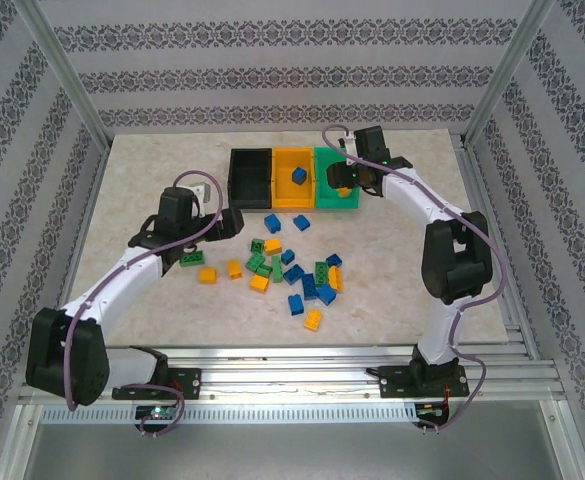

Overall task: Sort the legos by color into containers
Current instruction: Place the lego in the container, then pick up the lego from the middle-left of the table.

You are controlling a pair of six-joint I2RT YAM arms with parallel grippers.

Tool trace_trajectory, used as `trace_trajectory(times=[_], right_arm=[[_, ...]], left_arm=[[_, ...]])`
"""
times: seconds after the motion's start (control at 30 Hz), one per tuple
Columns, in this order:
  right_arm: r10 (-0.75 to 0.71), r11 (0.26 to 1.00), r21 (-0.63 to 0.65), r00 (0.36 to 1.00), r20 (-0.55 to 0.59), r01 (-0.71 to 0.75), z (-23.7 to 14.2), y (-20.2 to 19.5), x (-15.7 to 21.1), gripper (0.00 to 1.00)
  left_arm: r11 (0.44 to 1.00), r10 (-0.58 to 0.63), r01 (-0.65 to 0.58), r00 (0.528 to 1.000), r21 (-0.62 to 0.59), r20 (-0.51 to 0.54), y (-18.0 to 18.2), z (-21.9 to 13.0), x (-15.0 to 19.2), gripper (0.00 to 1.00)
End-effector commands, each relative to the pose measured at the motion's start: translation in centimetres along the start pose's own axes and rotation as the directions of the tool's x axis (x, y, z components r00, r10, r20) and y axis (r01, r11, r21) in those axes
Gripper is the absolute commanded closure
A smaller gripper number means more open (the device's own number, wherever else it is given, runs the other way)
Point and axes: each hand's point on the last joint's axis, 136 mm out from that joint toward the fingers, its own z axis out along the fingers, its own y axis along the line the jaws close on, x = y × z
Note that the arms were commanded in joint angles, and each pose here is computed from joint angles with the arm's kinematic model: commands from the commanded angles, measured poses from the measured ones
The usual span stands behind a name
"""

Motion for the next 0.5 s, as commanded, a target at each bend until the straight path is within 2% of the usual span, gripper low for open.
trace_trajectory(times=[0.0,0.13,0.2,0.27,0.37,0.47], right_arm=[[0.009,1.000,-0.022,1.000,0.021,-0.009,-0.8,0.9,-0.2,0.41],[-0.022,0.999,-0.023,1.000,-0.001,0.022,-1.9,2.0,2.1,0.41],[-0.035,0.999,-0.023,0.999,-0.005,0.035,-2.7,2.6,3.3,0.41],[-0.047,0.999,-0.023,0.999,-0.013,0.046,-3.4,3.1,4.8,0.40],[-0.062,0.998,-0.033,0.998,-0.019,0.062,-4.4,4.2,7.1,0.40],[-0.085,0.995,-0.048,0.996,-0.031,0.084,-4.7,5.5,9.5,0.40]], left_arm=[[0.998,0.002,-0.004,1.000,-0.058,-0.030,1.6,-0.4,1.1,0.00],[0.998,-0.032,0.028,0.997,-0.047,-0.077,2.6,-0.2,2.4,0.00],[0.987,-0.096,0.084,0.992,-0.134,-0.087,4.8,-0.4,3.0,0.00],[0.981,-0.153,0.137,0.982,-0.140,-0.113,6.1,-0.5,3.5,0.00],[0.947,-0.270,0.239,0.954,-0.216,-0.128,8.5,-0.9,4.4,0.00],[0.888,-0.393,0.332,0.907,-0.320,-0.150,10.6,-1.2,5.9,0.00]])
